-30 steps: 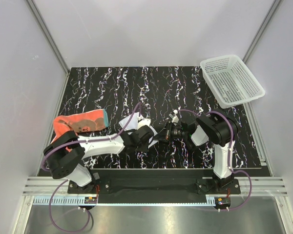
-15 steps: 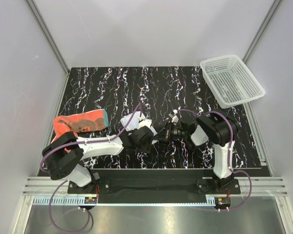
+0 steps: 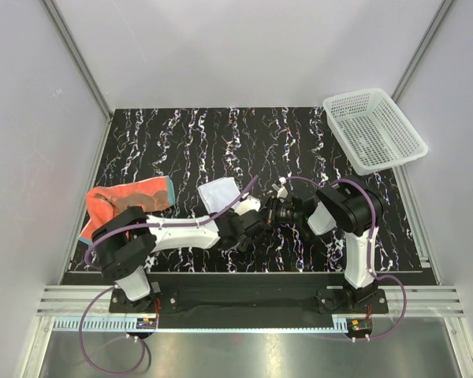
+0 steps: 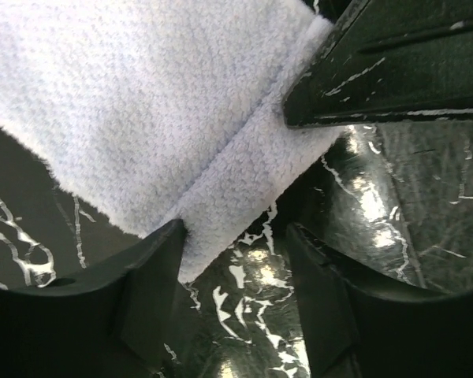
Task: Roll the towels
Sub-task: Roll the towel
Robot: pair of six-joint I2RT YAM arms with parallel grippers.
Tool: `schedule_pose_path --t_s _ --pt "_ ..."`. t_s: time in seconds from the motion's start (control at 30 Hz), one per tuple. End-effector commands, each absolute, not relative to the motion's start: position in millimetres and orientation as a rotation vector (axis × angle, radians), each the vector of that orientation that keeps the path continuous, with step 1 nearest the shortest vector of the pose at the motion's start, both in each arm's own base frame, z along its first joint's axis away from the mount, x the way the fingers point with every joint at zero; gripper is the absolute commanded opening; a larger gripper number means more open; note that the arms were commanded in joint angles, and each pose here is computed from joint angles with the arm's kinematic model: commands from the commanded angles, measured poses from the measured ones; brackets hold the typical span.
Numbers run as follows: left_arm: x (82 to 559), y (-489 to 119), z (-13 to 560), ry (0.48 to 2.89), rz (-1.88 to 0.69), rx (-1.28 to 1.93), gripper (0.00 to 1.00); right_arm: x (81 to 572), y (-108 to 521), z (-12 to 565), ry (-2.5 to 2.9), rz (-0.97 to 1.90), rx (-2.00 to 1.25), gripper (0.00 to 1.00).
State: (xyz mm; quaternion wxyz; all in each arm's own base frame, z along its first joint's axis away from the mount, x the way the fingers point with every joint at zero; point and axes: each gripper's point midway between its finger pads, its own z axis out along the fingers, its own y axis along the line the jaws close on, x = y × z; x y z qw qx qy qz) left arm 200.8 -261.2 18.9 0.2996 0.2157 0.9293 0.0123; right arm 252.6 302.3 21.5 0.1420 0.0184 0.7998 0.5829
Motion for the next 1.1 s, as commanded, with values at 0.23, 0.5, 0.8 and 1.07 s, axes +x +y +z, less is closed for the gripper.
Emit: schedule_pose_path --t_s 0.23,0.5,0.8,1.07 --pt "205.4 -225.8 26.0 2.447 0.383 0.753 0.70 251.8 299.7 2.7 2.361 1.631 0.084 0.03" --pt "200.9 -233.9 20.2 2.456 0.316 0.853 0.67 252.0 300.6 1.8 2.363 1.637 0.081 0.03" --pt "187.1 -243.5 -6.5 2.569 0.134 0.855 0.41 251.4 300.5 2.8 2.361 1.640 0.080 0.02" --pt "171.3 -253.0 -16.7 2.673 -0.196 0.797 0.10 254.1 294.8 6.3 2.386 1.633 0.137 0.02"
